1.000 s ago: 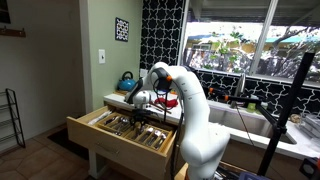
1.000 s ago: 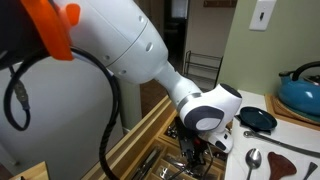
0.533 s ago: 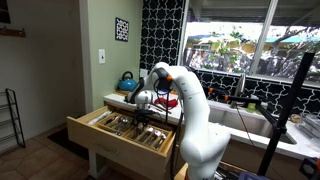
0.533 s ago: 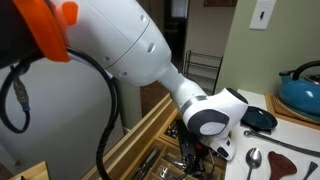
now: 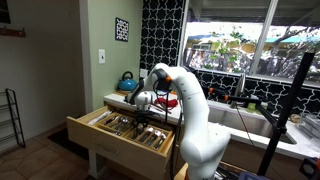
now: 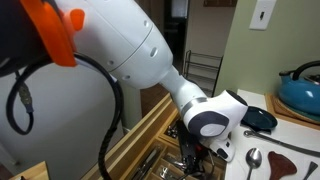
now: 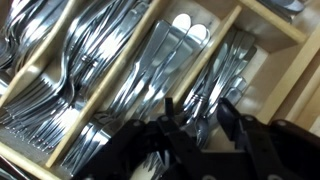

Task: Remove a spoon from the middle compartment of the opened drawer and put it on the counter top, Remove a fork from the middle compartment of the drawer and put it on the counter top

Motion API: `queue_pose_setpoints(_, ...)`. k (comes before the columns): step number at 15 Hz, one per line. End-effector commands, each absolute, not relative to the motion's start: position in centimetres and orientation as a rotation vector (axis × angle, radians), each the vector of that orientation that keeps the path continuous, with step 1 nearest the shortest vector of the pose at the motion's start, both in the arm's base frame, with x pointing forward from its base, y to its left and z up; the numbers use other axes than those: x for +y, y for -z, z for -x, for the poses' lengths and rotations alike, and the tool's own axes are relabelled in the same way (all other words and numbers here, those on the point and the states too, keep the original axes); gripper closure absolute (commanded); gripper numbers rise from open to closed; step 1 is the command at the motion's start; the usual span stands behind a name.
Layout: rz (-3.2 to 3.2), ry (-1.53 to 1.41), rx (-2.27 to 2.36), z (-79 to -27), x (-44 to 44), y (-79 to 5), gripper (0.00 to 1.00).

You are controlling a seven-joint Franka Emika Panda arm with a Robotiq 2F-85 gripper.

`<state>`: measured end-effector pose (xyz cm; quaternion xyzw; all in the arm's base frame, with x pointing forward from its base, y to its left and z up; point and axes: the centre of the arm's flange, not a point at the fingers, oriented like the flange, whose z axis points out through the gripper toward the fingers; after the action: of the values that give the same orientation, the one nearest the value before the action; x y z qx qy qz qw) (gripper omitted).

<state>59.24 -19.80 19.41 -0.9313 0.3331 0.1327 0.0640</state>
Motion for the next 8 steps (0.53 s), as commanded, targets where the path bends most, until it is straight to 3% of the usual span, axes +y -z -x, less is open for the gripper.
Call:
queue_pose_setpoints(1, 2.775, -0.411, 1.012, -59.99, -20.11, -18.37, 0.57)
queue_pose_setpoints(3, 2.783, -0.415, 1.012, -60.02, -20.09, -18.4, 0.59)
queue_pose_setpoints(8, 2.785, -0.36, 1.06, -59.38, -19.78, -18.97, 0.53)
